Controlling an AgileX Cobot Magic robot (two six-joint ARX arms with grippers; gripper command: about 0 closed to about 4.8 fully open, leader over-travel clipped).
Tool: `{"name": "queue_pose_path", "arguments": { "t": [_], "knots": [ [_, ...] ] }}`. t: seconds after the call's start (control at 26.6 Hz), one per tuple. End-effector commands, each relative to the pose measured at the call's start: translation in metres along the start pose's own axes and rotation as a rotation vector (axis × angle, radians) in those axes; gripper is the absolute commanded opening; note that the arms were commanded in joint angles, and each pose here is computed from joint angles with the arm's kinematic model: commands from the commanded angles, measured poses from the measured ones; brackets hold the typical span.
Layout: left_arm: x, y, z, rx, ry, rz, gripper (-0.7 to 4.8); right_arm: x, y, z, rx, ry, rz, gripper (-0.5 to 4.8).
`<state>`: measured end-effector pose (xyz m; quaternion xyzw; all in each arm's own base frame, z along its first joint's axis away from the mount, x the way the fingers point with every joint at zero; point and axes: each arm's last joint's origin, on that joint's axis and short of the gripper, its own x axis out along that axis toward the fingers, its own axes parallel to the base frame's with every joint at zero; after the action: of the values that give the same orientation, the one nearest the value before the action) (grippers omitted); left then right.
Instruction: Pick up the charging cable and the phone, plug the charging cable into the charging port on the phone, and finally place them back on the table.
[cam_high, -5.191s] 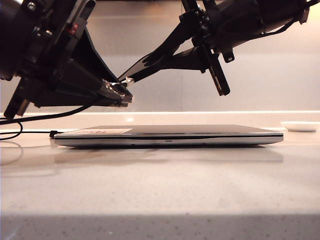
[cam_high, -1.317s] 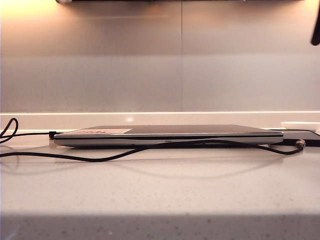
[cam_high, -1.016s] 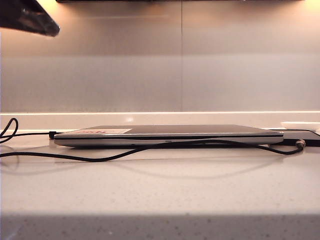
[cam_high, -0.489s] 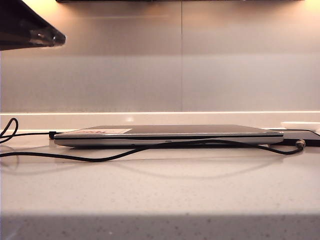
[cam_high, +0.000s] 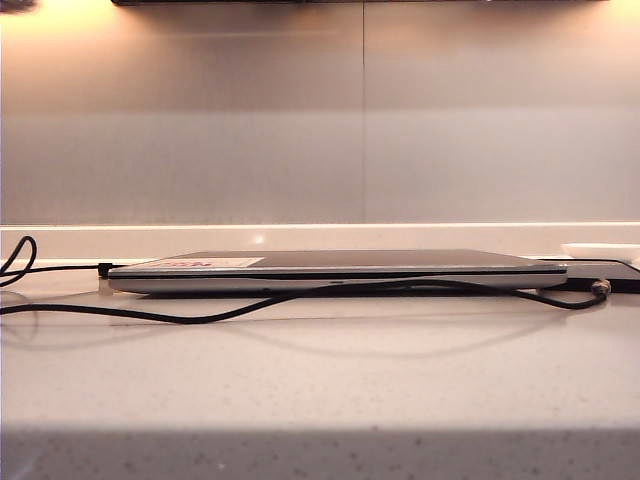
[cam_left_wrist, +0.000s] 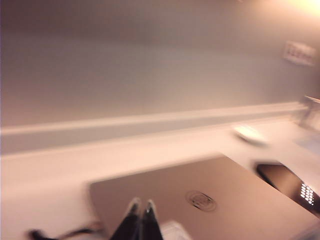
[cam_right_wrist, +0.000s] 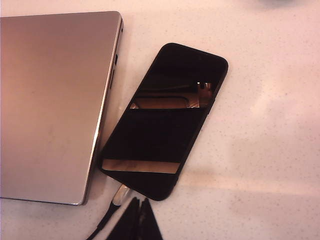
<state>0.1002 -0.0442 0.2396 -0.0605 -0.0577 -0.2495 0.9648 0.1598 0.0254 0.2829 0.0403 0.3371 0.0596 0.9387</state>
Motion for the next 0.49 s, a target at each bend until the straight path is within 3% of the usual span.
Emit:
{"name": "queue_pose_path", "arguments": {
  "t": [0.04, 0.19, 0.49],
  "knots": [
    [-0.013, 0.014, -0.005, 0.029, -0.035, 0.142, -0.06, -0.002, 0.000, 0.002, -0.003, -0.017, 0.003, -0.01],
    [-0.023, 0.022, -0.015, 0.051, -0.069, 0.235, -0.06, -0.002, 0.000, 0.002, -0.003, -0.017, 0.003, -0.01],
    [-0.028, 0.029, -0.039, 0.055, -0.057, 0.283, -0.06, -0.002, 0.000, 0.002, -0.003, -0.017, 0.003, -0.01]
  ]
}}
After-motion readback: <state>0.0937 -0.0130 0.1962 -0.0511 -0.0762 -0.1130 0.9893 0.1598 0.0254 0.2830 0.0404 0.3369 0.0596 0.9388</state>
